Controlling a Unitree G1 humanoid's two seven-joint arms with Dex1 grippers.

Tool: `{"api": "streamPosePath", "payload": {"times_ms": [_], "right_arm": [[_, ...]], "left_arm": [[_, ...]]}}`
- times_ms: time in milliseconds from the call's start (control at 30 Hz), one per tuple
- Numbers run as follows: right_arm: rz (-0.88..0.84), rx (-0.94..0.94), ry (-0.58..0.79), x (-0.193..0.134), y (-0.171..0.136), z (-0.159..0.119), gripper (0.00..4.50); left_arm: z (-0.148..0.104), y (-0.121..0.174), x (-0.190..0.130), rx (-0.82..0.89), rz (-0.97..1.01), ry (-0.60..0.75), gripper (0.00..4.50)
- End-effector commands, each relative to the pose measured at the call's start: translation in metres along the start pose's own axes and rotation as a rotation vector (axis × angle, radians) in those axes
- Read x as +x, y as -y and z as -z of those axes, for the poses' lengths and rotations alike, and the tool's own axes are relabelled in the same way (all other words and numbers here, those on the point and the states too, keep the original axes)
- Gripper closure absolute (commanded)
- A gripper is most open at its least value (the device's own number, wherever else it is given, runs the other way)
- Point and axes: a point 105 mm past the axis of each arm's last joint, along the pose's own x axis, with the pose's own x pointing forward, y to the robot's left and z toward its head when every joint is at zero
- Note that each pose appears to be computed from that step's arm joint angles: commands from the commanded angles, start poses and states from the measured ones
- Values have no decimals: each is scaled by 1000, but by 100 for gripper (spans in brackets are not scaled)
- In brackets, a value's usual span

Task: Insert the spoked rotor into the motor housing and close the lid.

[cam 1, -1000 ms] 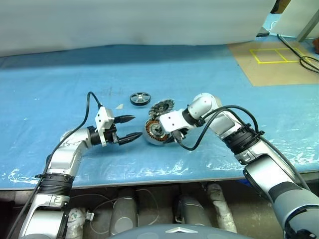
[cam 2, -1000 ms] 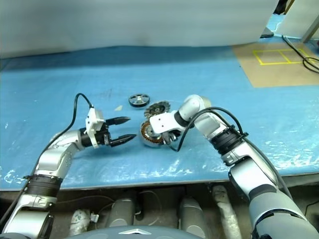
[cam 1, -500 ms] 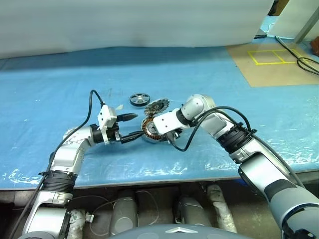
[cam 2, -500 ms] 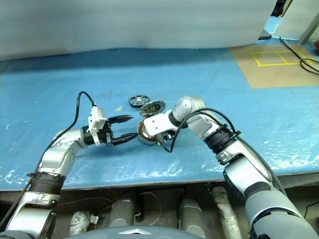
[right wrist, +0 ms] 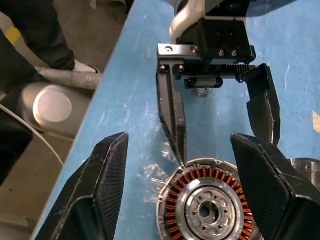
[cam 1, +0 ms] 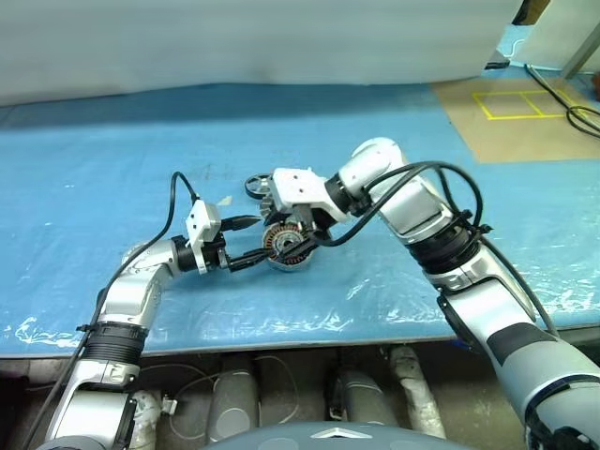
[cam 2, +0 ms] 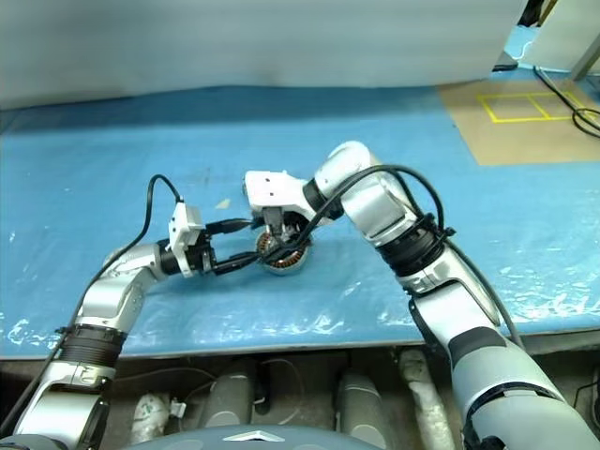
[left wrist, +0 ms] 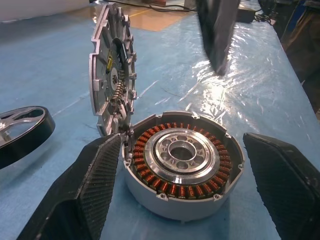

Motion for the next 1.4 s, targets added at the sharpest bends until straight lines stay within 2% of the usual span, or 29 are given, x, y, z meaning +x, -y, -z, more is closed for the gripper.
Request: {"api": "streamPosePath", "payload": {"times_ms": [33, 167, 233, 333, 433, 600, 667, 800, 1067, 1200, 1400], "right_arm": [[71, 60, 21, -19, -5, 21, 111], [238, 262, 201, -44, -3, 38, 111], [398, 343, 291, -59, 5, 47, 111], [589, 426, 391, -72, -1, 62, 111], [739, 429, 415, -68, -15, 76, 111], [830, 494, 404, -38, -27, 95, 111], [825, 518, 450, -31, -31, 91, 111], [708, 558, 573, -27, -44, 74, 111], [569, 551, 559, -27, -59, 65, 111], [467, 500, 535, -20, -67, 60, 111], [406, 433, 479, -18, -65, 59, 111]], "left_arm": [[-7, 3, -5, 29, 13, 9, 38], [-7, 4, -14, 52, -1, -20, 38], [-9, 4, -19, 64, -23, -25, 38], [-9, 5, -28, 76, -50, -40, 38], [-9, 2, -35, 91, -98, -42, 38], [-4, -9, -45, 142, -181, -72, 38], [-1, -12, -47, 142, -193, -85, 38], [4, -12, -51, 127, -191, -106, 38], [14, -13, -72, 18, -160, -151, 38], [32, -8, -84, 39, -123, -245, 38], [47, -8, -86, 64, -92, -314, 38]]}}
